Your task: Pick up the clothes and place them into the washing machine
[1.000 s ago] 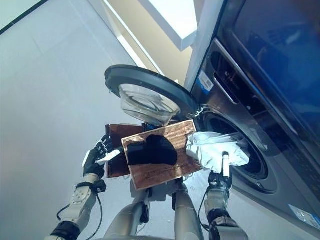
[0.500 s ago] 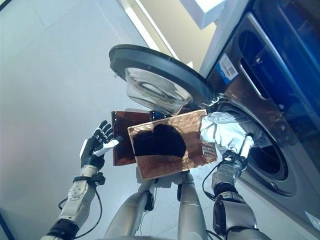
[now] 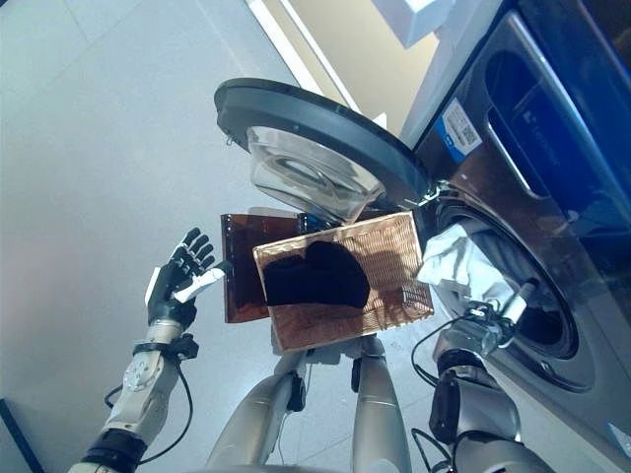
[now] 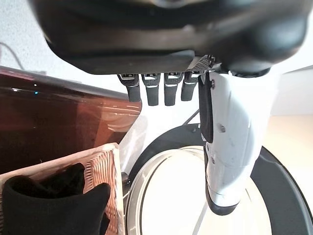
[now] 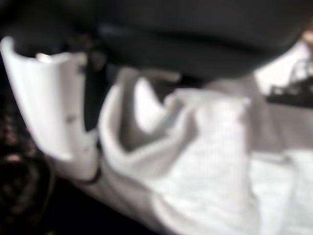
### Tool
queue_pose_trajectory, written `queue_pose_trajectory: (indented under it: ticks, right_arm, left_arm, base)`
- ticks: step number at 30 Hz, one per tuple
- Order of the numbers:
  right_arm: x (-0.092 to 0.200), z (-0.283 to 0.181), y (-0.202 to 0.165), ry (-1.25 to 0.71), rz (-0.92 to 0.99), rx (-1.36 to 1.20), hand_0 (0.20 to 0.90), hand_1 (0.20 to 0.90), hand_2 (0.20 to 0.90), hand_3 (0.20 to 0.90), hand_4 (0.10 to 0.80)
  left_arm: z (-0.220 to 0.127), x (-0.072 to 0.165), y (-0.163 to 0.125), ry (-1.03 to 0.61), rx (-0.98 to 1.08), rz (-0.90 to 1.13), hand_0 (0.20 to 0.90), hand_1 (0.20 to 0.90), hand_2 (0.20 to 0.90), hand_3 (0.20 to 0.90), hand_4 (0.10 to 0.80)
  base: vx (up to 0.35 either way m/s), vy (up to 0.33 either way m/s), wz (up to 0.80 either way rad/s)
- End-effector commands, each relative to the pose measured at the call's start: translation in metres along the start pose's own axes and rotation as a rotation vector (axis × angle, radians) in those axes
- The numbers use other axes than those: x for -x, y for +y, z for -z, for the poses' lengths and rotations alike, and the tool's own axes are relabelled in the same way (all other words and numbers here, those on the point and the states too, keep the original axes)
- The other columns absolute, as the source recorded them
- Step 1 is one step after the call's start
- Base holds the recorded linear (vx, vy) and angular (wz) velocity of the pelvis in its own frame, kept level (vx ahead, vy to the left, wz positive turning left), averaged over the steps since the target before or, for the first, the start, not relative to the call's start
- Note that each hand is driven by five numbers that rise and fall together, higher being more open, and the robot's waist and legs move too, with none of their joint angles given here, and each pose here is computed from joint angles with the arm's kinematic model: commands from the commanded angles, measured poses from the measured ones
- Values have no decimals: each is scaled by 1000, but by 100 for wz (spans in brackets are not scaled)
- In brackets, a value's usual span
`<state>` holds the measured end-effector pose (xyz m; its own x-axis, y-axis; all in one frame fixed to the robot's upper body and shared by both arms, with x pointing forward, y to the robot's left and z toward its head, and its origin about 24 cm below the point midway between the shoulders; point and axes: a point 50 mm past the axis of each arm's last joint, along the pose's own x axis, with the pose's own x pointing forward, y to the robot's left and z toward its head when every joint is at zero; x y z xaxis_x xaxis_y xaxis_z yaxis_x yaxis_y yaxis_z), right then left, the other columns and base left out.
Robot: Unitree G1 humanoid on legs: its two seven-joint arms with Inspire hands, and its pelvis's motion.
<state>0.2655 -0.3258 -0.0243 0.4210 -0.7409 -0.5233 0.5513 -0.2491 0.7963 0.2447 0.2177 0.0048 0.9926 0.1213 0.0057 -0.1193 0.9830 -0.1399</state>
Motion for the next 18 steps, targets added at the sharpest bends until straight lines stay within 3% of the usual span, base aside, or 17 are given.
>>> queue_pose_trajectory:
  ticks: [1,12,18]
  right_arm:
    - [-14,-67,-4,-268,1,9,200,200,200,200,300]
    - [-15,-91,-41,-334,142,11,200,200,200,200,300]
    - [-18,-100,-24,-361,99,-6,200,200,200,200,300]
  left_arm:
    - [-29,6,10,-172,-16,-19,900,900,900,900,800]
    - [-30,7,16,-176,-33,-42,900,900,900,900,800]
    - [-32,8,21,-184,-47,-51,900,900,900,900,800]
  base:
    - [36,17,-8]
    - [7,16,-5]
    - [2,1,-2]
